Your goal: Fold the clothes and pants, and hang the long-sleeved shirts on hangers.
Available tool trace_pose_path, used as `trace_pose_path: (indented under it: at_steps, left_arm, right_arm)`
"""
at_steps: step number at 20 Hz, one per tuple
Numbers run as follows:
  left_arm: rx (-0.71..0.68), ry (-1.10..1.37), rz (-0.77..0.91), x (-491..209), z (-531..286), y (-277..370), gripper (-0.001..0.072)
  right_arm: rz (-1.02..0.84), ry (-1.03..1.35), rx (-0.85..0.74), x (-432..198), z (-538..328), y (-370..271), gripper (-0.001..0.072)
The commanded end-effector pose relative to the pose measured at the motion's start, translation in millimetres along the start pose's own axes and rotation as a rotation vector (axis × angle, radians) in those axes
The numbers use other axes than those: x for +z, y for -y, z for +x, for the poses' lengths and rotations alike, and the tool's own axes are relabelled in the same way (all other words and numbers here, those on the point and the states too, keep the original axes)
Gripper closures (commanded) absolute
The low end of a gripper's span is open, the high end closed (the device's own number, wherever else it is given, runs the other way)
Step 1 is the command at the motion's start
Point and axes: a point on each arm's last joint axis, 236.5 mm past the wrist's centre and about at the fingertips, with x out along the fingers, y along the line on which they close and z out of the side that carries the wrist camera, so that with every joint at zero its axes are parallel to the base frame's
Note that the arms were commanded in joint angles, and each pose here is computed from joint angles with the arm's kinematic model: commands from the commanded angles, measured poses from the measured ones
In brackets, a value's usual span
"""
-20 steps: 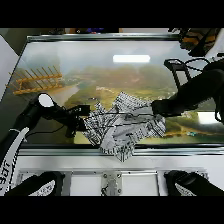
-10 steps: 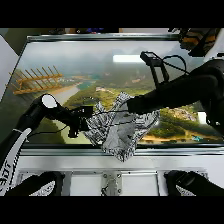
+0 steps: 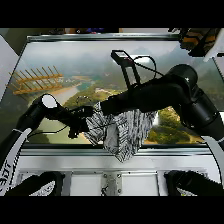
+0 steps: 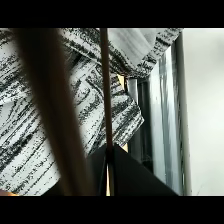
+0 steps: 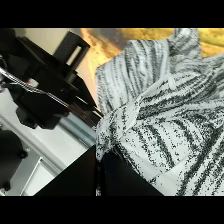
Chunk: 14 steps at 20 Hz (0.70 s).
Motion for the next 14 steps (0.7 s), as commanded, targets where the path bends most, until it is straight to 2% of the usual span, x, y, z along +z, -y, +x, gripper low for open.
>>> trace_pose_path:
  at_steps: [1,14]
  left_arm:
    - [-0.012,-0.002,-0.005,-0.6,0.1,2.8,0.0696]
    - [-0.012,-0.003,-0.015,-0.7,0.0,3.1,0.0696]
  right_arm:
    - [-0.006,0.035,0.036,8.9,8.8,-13.3,0.0701]
    - [-0.010,-0.005,0.054,3.3,31.4,-21.2,0.0685]
